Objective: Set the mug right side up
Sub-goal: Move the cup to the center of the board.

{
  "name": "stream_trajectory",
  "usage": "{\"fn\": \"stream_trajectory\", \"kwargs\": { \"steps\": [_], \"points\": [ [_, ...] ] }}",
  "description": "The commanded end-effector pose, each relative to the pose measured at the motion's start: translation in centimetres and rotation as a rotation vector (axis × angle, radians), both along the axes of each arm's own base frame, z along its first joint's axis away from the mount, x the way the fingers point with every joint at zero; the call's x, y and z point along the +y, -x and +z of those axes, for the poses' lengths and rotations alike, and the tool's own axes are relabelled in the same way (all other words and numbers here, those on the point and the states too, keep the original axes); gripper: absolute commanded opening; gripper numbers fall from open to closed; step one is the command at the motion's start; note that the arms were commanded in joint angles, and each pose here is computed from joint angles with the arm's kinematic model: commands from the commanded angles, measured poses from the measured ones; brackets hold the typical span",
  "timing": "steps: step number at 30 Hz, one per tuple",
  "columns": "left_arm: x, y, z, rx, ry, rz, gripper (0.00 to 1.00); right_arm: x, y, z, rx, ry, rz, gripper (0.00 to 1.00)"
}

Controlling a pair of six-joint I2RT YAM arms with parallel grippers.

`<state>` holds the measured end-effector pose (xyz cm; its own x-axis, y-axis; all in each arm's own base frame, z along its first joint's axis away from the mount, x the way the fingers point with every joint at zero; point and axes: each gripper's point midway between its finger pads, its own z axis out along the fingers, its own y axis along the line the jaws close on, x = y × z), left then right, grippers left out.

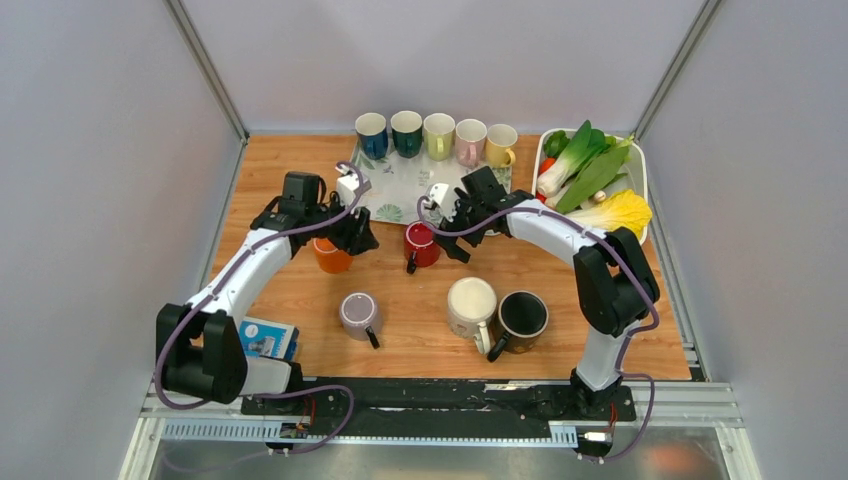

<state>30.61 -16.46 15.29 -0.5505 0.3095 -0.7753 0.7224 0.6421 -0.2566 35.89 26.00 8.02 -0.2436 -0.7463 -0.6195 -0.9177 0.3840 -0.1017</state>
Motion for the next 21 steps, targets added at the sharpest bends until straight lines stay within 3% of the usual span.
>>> {"fn": "stream_trajectory", "kwargs": {
  "steps": [1, 5, 11, 15, 21],
  "points": [
    [-1.6, -2.3, 1.8, 0.004, 0.085, 0.024, 0.62, 2.3, 1.2, 3.9, 0.036, -0.173, -0.025, 1.0],
    [-1.2, -3.7, 2.4, 0.015, 0.093, 0.097, 0.63, 4.1, 1.4, 4.3, 0.134, -0.26, -0.137, 1.0],
    [2.0, -5.1, 3.6, 0.019, 0.121, 0.335, 0.64, 7.5, 1.1, 3.5, 0.155, -0.247, -0.192, 1.0],
    [3.1, -4.5, 4.1, -0.005, 0.125, 0.372, 0.65, 9.0, -0.4, 3.6, 0.13, -0.258, -0.295, 1.0],
    [3.4, -3.9, 3.9, -0.012, 0.126, 0.383, 0.65, 8.4, -1.9, 1.4, -0.006, -0.135, -0.447, 1.0]
  ]
}}
